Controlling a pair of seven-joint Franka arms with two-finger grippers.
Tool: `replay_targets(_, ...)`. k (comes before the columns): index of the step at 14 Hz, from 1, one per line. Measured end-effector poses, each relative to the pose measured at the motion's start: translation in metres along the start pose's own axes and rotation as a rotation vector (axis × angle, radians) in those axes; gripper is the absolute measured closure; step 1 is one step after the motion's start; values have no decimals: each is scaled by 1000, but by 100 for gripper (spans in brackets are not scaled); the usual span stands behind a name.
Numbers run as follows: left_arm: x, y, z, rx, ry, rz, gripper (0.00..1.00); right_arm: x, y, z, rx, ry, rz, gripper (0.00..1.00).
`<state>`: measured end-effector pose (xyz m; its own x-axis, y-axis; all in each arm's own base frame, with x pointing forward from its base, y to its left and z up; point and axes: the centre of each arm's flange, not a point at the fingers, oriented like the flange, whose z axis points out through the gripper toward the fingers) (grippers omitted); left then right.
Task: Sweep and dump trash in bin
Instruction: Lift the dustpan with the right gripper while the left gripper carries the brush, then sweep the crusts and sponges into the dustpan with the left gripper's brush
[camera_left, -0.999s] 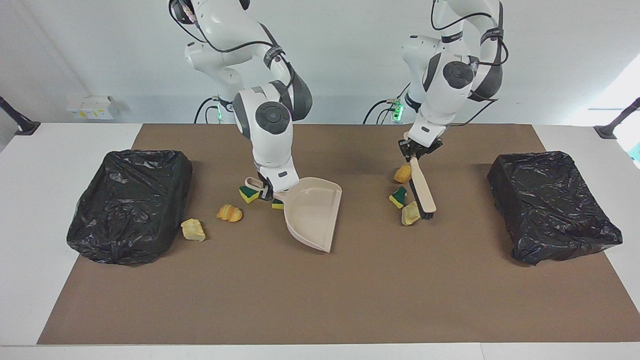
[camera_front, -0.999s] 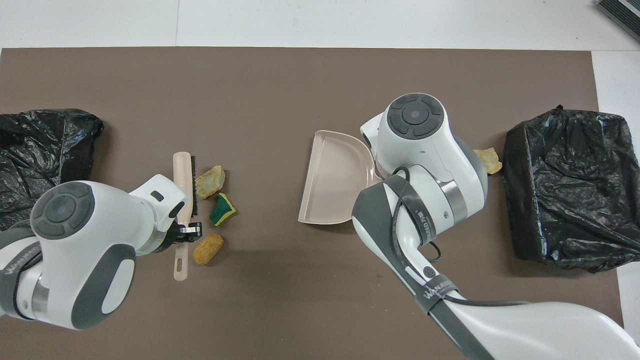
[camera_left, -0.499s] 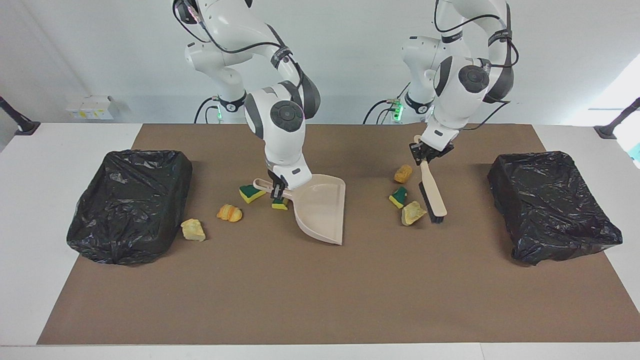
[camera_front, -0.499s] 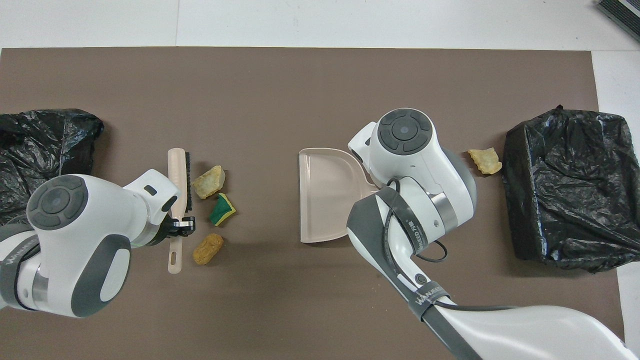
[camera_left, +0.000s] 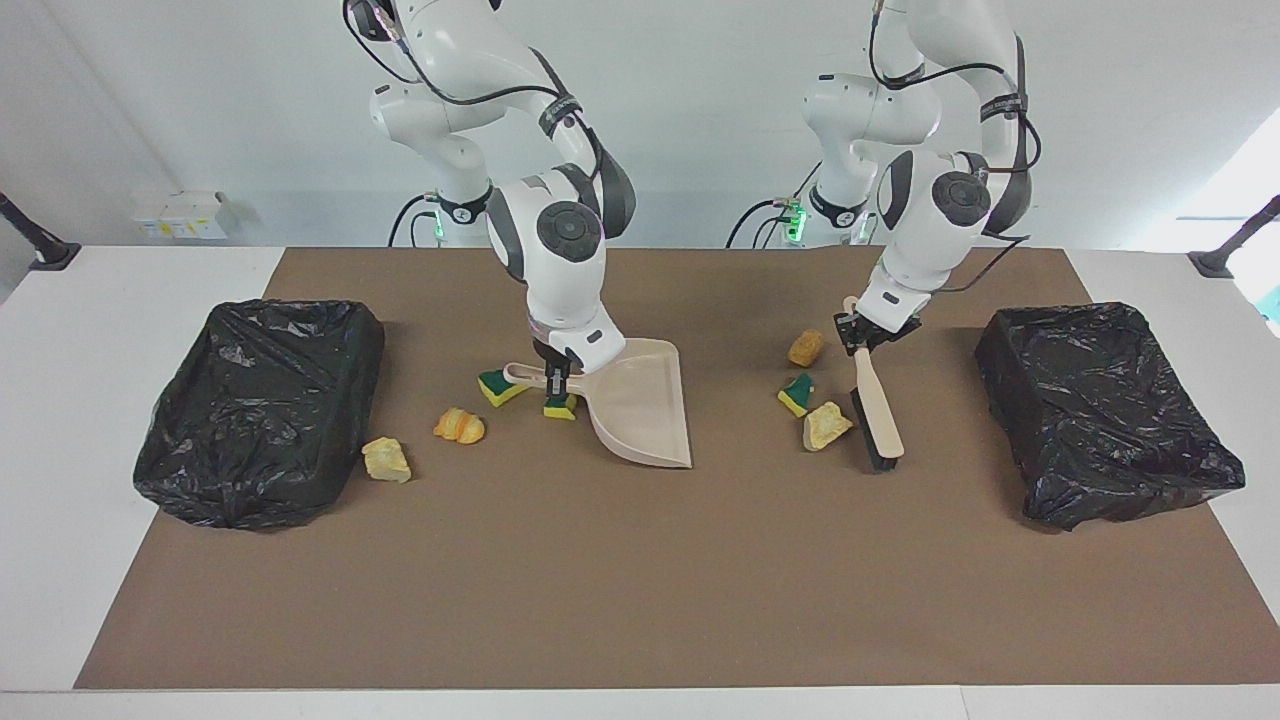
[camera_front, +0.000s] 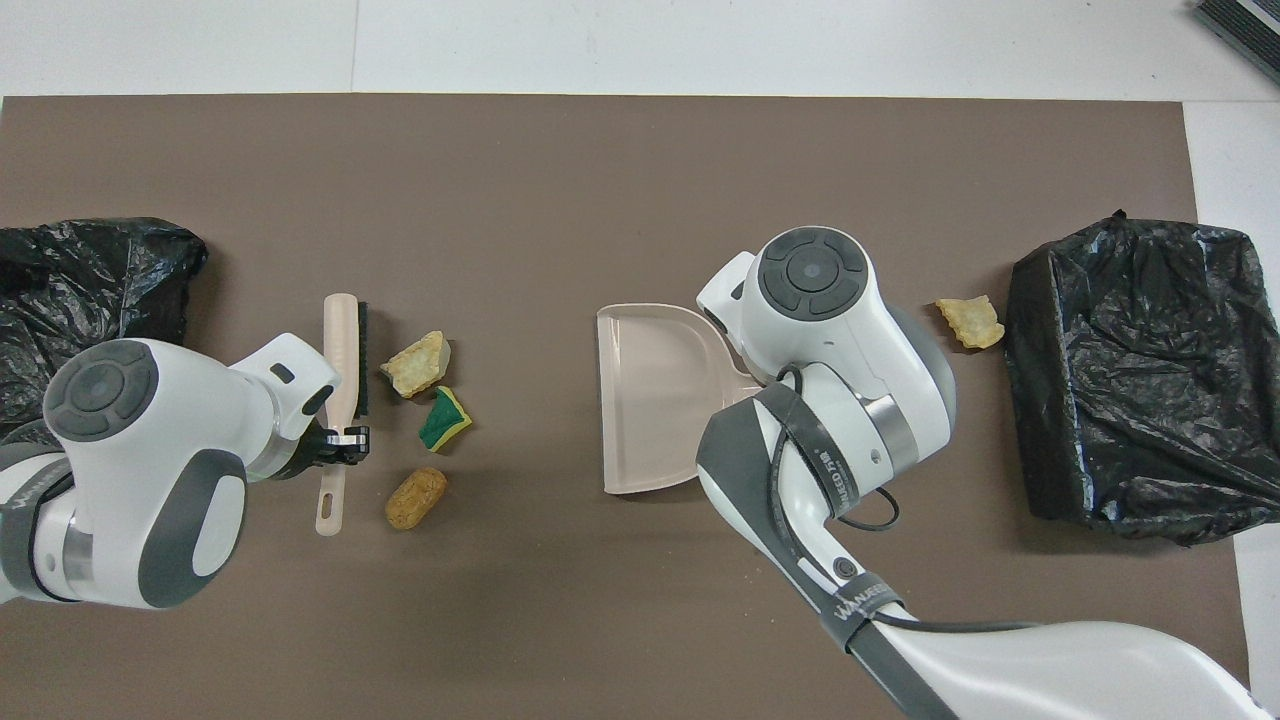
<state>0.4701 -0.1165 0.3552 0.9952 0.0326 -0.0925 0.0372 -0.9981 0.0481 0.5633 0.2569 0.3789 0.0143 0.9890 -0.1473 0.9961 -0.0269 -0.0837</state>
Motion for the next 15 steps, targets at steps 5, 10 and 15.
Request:
replay_targets(5,-18,54,11,-37,-7,-34,74,2,1,3,-22,13,-2,69)
replay_targets(10,-59,144,15,-82,11,6,74,14,-4,6,-41,23,1,69)
replay_targets(15,-81,212,18,-149,40,-70,74,24,-8,8,-49,27,9,69)
